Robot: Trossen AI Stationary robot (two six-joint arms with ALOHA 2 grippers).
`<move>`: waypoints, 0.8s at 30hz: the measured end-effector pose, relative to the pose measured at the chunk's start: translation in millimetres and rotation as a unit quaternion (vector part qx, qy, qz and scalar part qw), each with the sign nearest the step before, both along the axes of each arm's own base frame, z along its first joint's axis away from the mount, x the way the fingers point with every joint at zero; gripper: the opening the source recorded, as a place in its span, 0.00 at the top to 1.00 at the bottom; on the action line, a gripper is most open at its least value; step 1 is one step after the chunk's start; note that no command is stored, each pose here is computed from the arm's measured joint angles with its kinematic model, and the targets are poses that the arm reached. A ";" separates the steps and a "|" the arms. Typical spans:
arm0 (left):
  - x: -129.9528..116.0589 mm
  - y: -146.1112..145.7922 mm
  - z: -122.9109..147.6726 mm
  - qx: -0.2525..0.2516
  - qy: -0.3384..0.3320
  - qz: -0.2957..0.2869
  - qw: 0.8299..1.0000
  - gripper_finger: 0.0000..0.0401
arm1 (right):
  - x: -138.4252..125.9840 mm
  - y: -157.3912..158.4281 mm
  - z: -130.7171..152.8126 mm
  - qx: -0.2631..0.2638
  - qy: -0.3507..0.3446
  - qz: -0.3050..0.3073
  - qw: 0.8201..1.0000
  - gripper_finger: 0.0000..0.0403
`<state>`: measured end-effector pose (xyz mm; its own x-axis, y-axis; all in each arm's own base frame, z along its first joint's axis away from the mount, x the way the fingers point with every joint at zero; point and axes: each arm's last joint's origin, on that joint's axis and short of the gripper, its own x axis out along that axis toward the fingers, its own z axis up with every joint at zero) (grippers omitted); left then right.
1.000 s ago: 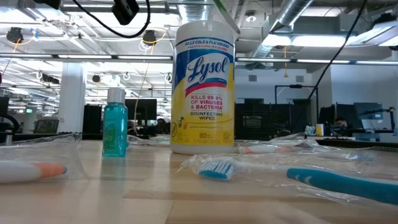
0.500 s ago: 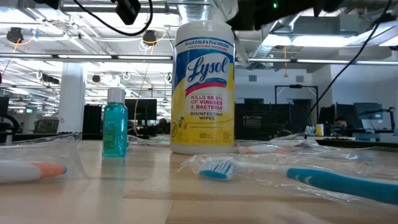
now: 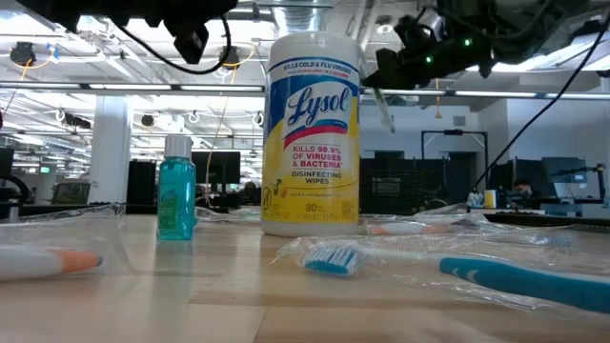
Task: Pick & Place toothbrushing station
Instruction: Put the bottom left green toothbrush into the black mesh organizer
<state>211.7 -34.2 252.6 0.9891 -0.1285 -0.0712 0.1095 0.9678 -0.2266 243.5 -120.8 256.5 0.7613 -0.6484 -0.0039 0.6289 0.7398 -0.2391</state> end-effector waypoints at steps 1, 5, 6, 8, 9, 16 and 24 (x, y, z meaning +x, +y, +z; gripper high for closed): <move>-0.2 0.0 -0.6 0.000 -0.002 0.000 1.000 0.80 | -3.4 -4.6 -2.1 0.003 -0.005 -0.004 1.000 0.97; -1.8 0.6 -5.8 -0.001 -0.006 0.005 1.000 0.80 | -17.4 -21.0 -11.0 0.020 -0.020 -0.029 0.999 0.97; -1.9 0.6 -6.2 -0.001 -0.006 0.005 1.000 0.80 | -20.4 -24.5 -12.7 0.021 -0.021 -0.032 0.999 0.97; -2.0 0.7 -6.0 0.001 -0.009 0.007 1.000 0.80 | -27.4 -30.1 -17.4 0.025 -0.029 -0.043 0.998 0.97; -2.0 0.9 -6.1 0.007 -0.009 0.009 1.000 0.80 | -31.0 -32.3 -19.6 0.025 -0.035 -0.049 0.998 0.97; -2.0 1.1 -4.8 0.034 -0.019 0.011 0.999 0.80 | -56.3 -49.1 -31.3 0.039 -0.081 -0.066 0.994 0.97; -1.6 3.2 -3.9 0.036 -0.024 0.016 0.999 0.80 | -68.9 -59.3 -33.8 0.049 -0.096 -0.077 0.991 0.97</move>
